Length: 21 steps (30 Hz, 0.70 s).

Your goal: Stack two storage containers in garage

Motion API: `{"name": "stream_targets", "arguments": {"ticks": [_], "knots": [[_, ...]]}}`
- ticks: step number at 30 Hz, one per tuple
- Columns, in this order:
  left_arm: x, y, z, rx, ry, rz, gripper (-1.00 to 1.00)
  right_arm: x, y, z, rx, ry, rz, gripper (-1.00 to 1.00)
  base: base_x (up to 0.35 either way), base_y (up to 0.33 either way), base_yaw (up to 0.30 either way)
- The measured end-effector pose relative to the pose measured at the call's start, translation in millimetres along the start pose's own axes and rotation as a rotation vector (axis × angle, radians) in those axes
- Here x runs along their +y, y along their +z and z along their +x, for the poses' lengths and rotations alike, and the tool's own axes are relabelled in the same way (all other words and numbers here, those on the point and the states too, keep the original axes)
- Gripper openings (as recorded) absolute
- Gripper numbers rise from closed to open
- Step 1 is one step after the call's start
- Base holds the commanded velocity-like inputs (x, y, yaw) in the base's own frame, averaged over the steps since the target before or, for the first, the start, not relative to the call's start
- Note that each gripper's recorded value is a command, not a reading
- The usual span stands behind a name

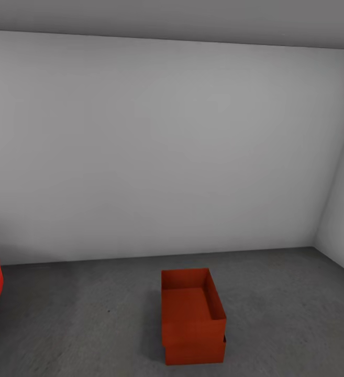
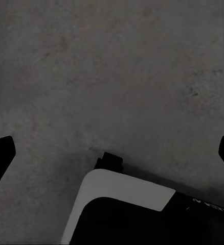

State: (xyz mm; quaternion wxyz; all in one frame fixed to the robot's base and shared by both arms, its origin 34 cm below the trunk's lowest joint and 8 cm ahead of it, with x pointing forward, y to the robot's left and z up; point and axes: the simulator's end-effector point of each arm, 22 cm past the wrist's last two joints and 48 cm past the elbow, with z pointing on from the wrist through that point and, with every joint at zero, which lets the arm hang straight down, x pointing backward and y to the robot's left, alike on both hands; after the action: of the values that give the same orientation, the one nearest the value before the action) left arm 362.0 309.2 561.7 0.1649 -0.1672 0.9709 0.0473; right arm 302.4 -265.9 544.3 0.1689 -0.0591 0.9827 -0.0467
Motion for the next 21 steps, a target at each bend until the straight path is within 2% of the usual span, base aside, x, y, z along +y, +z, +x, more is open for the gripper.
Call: {"name": "stream_targets", "arguments": {"ticks": [6,21], "knots": [[19.1,-0.6,25.1,0.024,0.011,-0.018,1.0,-0.5,-0.3,-3.7,-0.009,0.003,0.001,1.0,0.0,0.0,0.0],[17.5,-1.1,27.7,0.021,0.012,-0.011,1.0,-6.5,-0.1,-5.1,-0.013,-0.011,0.01,1.0,0.0,0.0,0.0]]}}
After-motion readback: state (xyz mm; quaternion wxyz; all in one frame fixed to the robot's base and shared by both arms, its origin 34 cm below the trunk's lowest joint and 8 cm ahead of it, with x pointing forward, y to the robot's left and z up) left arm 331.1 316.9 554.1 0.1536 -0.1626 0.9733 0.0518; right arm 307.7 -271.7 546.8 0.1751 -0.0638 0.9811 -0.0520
